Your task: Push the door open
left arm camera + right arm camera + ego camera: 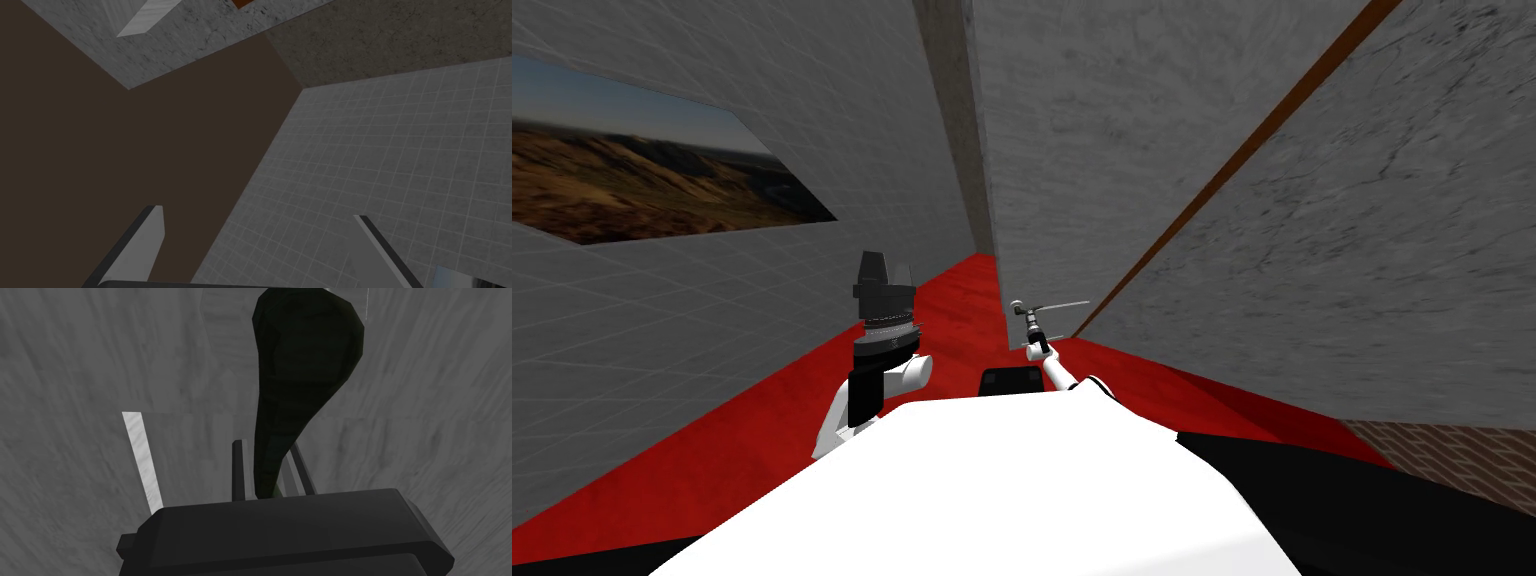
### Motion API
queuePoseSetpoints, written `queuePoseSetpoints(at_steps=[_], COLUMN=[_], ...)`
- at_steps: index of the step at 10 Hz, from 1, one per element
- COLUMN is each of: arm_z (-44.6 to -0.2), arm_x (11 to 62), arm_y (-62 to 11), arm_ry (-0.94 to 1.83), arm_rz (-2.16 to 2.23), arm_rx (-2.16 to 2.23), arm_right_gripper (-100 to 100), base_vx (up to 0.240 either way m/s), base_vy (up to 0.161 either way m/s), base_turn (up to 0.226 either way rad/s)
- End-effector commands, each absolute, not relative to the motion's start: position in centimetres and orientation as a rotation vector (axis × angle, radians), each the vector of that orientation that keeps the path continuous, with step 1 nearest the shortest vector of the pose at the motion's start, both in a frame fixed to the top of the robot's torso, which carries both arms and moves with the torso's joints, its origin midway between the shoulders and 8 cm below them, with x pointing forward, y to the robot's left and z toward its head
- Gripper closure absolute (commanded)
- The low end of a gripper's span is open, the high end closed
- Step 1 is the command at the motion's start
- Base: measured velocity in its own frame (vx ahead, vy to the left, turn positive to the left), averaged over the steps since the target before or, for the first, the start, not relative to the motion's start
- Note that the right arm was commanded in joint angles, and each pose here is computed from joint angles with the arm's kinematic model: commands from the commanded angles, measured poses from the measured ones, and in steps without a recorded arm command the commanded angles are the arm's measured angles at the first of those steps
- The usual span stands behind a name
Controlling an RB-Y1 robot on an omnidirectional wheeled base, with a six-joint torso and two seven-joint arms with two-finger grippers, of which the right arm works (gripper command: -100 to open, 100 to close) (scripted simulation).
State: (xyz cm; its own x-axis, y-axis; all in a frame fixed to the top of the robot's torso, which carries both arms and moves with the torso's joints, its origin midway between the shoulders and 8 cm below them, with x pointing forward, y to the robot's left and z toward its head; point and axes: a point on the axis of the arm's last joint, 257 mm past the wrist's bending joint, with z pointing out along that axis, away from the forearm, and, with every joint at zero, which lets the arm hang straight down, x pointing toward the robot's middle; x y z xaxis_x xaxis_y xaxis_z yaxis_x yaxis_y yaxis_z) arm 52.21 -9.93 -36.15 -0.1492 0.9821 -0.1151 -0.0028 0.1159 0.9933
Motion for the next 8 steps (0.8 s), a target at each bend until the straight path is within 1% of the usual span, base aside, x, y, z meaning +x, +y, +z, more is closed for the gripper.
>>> queuePoseSetpoints(at_steps=[1,4,8], arm_z=[-36.0,-35.9,-35.8], arm_x=[51.9,51.2,49.5], arm_y=[-9.3,-7.8,-4.6], arm_ry=[1.395,1.435,1.5], arm_rz=[1.24,1.273,1.337], arm_rx=[1.024,0.972,0.894], arm_right_gripper=[100,100,100], base_vx=[-0.041,-0.069,-0.095], base_vy=[-0.105,-0.151,-0.135], base_turn=[-0.039,-0.005,-0.036])
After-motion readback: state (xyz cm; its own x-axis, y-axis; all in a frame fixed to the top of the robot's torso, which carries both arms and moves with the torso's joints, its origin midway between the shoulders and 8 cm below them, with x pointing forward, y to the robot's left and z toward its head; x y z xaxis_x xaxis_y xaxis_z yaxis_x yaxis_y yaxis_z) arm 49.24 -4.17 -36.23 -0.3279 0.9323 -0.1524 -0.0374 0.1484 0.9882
